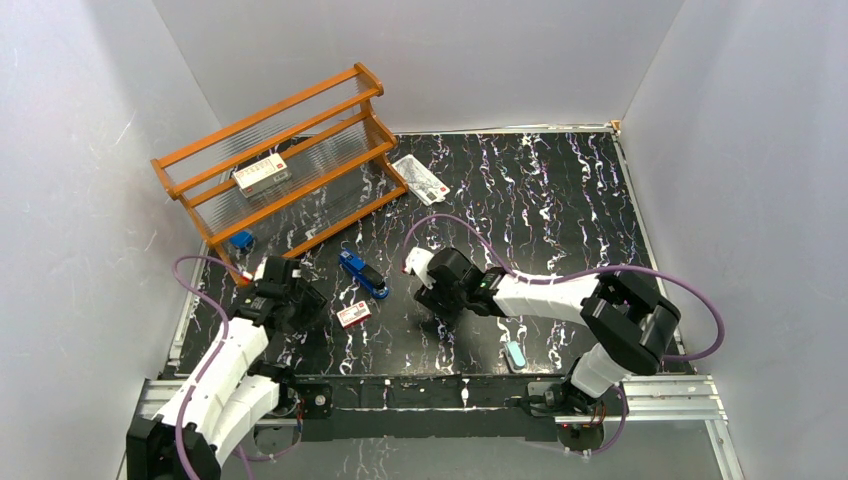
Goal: Load the staples into the stapler
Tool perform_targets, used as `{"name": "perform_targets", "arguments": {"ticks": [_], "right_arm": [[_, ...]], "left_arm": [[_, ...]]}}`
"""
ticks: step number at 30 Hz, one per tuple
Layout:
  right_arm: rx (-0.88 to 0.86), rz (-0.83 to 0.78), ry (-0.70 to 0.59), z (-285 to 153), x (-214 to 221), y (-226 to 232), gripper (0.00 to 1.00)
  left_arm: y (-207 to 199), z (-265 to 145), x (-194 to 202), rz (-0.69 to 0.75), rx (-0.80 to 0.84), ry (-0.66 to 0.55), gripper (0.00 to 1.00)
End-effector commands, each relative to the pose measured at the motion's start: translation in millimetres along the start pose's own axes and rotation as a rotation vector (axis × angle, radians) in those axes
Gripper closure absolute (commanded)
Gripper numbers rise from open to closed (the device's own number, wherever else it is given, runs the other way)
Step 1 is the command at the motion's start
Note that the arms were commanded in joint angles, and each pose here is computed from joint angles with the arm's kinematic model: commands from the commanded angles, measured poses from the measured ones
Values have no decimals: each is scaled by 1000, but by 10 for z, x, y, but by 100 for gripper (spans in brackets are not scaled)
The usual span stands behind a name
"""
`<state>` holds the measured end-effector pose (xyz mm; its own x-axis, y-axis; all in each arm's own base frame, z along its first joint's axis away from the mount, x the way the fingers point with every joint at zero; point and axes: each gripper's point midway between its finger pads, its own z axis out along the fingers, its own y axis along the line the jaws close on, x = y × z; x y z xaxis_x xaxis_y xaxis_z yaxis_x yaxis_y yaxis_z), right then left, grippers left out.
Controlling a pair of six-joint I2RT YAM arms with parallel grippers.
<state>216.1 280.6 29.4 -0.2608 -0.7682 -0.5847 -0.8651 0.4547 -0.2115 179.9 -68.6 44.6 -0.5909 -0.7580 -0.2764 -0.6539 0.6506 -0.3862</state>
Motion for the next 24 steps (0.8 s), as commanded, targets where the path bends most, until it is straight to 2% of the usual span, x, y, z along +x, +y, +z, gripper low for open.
{"name": "perform_targets", "arguments": {"ticks": [1, 5, 8, 10, 15, 18, 24], "right_arm": [[97, 160, -80, -96, -343, -186, 28], [77, 282, -231, -405, -748, -213, 26], [75, 346, -342, -657, -965, -260, 21], [83, 403, -363, -769, -988, -290, 16], [159, 660, -252, -925, -720, -373, 14], [208, 777, -168, -975, -461, -365, 15], [259, 941, -67, -1018, -44, -306, 15]], "left_arm": [[-330, -250, -79, 99, 141, 2, 50], [-635, -453, 144, 205, 305, 153, 39], [-803, -589, 312, 256, 417, 258, 36], [-864, -650, 376, 306, 462, 283, 35], [-903, -612, 711, 433, 493, 336, 34], [-836, -466, 848, 494, 434, 318, 34], [-711, -156, 868, 546, 302, 297, 35]]}}
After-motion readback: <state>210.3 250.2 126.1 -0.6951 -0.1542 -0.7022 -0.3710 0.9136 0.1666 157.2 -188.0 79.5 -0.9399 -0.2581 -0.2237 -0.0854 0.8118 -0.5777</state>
